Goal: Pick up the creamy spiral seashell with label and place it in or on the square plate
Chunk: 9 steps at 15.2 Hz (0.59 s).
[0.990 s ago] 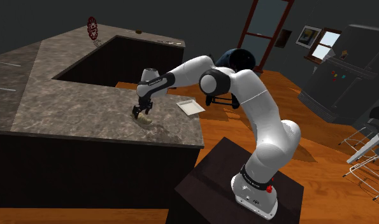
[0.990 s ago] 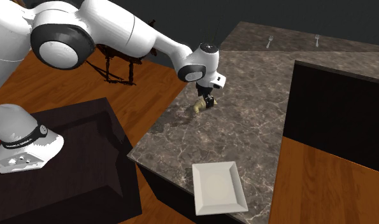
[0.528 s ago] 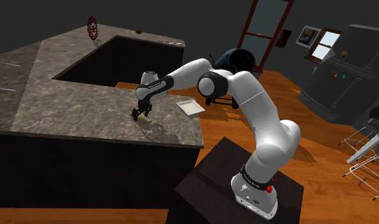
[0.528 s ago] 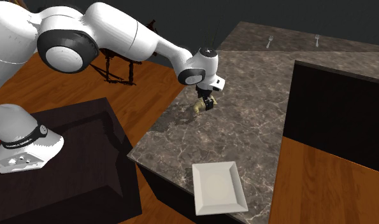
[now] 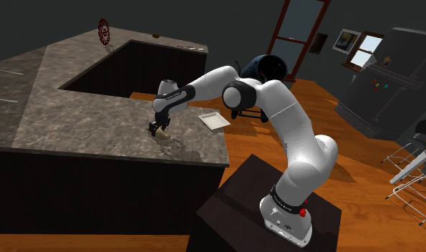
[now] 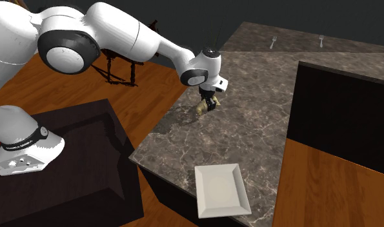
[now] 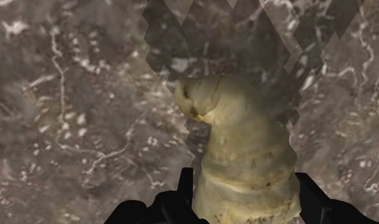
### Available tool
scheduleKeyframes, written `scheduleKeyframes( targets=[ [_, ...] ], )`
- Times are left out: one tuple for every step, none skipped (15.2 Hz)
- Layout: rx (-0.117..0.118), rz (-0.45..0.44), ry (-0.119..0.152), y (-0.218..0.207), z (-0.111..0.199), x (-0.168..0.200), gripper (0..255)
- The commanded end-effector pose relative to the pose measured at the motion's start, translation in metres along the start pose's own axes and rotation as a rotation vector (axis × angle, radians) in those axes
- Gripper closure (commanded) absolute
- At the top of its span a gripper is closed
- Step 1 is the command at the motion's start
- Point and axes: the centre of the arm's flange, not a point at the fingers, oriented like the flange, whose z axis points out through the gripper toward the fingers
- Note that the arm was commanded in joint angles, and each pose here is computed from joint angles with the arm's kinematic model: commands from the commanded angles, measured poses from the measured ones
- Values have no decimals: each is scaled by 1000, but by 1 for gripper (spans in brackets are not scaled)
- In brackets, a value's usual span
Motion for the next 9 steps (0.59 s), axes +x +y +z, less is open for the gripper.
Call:
scheduleKeyframes(
  targets=[
    [-1,1,-2,1,1,-1,255],
    [-1,1,-2,1,1,-1,255],
    [-1,1,-2,1,1,-1,255],
    [-1,1,-2,1,1,-1,255],
    [-1,1,-2,1,1,-1,255],
    [-1,1,-2,1,1,-1,255],
    [-1,1,-2,0,-4,0,255],
    [-1,1,-2,-1,-9,0,255],
    [-1,1,-2,-1,-15,1,255]
  ],
)
